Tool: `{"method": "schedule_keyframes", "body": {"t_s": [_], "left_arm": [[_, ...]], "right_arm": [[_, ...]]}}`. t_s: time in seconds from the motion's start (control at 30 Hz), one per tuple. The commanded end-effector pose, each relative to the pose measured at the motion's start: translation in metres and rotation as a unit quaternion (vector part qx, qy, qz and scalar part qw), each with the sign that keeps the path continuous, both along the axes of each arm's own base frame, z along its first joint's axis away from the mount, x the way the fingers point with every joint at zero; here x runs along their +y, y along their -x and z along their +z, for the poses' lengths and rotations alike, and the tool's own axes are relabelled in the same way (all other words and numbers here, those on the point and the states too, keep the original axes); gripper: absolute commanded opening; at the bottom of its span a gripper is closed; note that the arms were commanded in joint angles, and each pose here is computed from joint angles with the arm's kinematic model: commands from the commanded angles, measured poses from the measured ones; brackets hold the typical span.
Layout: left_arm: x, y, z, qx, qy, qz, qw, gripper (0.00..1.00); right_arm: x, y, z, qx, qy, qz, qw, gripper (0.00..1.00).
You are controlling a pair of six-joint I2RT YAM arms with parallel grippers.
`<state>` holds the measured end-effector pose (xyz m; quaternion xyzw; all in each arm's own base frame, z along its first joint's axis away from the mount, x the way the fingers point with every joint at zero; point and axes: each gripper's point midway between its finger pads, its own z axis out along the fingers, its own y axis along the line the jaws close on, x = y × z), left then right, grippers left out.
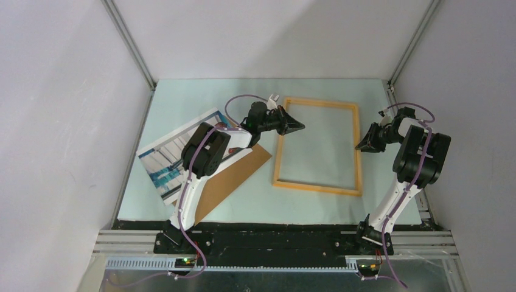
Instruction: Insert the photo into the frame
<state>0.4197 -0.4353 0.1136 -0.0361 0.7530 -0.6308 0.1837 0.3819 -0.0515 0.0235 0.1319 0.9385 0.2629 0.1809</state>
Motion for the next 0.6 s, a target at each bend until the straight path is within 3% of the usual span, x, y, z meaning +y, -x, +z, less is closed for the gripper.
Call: {"method": "schedule_keyframes", "body": {"t_s": [0.0,0.57], "left_arm": [[-0.0187,0.0298,0.0048,-0.033,0.003,-0.052,0.998,0.0],[-0.0235,0.0312,0.0068,-0.063,-0.001,-0.067,0.996,0.0]], "right_arm": [[0.0068,-0.0107,0.0076,-0.016,-0.025,0.005,1.0,0.04],[0.0075,-0.0097,0.0077,-0.014,-0.027,0.008,1.0,0.04]]}}
